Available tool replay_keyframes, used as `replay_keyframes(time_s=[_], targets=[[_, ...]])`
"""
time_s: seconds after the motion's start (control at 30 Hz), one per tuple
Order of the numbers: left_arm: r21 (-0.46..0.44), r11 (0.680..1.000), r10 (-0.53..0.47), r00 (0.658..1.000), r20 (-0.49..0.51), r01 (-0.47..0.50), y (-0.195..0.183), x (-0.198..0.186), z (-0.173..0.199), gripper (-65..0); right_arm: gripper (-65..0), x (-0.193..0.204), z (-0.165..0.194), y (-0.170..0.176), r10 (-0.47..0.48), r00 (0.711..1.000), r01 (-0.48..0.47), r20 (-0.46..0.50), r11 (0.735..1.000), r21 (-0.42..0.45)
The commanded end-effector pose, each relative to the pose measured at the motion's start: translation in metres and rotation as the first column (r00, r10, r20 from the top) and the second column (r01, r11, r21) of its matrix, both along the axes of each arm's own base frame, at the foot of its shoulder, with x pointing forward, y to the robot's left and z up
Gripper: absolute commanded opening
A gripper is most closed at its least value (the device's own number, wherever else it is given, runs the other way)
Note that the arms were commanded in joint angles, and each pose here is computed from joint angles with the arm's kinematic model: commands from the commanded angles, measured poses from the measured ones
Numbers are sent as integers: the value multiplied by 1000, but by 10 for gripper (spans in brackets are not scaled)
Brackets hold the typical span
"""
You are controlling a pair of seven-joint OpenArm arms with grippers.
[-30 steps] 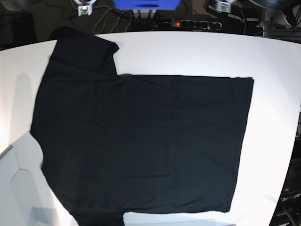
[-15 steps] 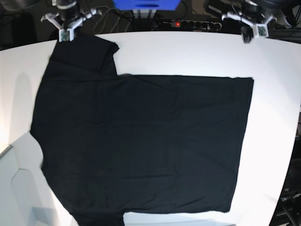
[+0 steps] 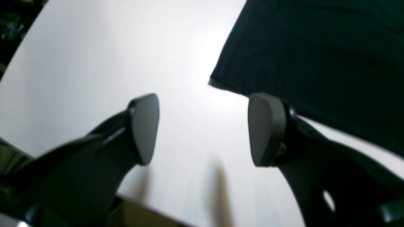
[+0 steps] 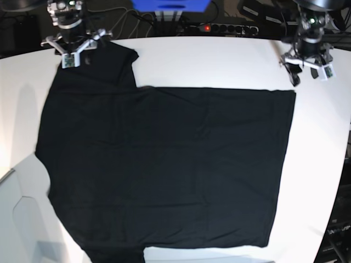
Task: Fold the T-shirt properly
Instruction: 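Lower both grippers onto the shirt's shoulder corners and pinch them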
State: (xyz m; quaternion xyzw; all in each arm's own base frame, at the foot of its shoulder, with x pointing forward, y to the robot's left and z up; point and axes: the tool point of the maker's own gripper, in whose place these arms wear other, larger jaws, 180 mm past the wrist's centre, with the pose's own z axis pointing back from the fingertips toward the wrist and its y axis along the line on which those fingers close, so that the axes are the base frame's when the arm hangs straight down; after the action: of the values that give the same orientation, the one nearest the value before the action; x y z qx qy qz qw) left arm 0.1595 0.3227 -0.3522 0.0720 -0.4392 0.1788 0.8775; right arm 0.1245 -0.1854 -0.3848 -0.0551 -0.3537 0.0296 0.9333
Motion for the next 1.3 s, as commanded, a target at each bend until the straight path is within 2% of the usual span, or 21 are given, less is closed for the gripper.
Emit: replay_keyframes(time_s=[0.0, 0.2, 0.43, 0.6, 0.83, 0.9, 1.07, 1.2, 1.27], targets=[[21, 1000, 10, 999, 38, -10, 9, 11, 8, -226, -383, 1, 6, -4, 2, 1000, -2, 20, 1000, -16], [-35, 996, 89, 995, 54, -87, 27, 40, -17, -225, -383, 4, 7, -6, 3, 1000, -3, 29, 1000, -21], [-96, 994, 47, 999, 20, -45, 5, 67, -47, -225, -383, 3, 7, -6, 3, 1000, -3, 25, 1000, -21], [-106, 994, 38, 999, 5, -37, 0, 65, -54, -225, -384, -3, 2, -13, -15, 1000, 14, -25, 999, -34], [-104, 994, 38, 999, -31, -41, 0, 51, -61, -231, -384, -1, 4, -22, -32, 999, 31, -18, 998, -51], [-104, 994, 38, 999, -31, -41, 0, 51, -61, -263, -385, 0, 5, -27, -42, 999, 41, -12, 997, -61], [-112, 993, 41, 999, -21, -43, -1, 54, -60, -411, -385, 0, 7, -32, -53, 999, 52, -8, 996, -72], [-110, 993, 38, 999, -15, -40, -1, 56, -58, -456, -385, 0, 9, -41, -59, 998, 58, -6, 994, -94], [-109, 993, 36, 999, -13, -37, -1, 56, -57, -508, -385, 3, 13, -48, -77, 997, 78, 10, 992, -104]])
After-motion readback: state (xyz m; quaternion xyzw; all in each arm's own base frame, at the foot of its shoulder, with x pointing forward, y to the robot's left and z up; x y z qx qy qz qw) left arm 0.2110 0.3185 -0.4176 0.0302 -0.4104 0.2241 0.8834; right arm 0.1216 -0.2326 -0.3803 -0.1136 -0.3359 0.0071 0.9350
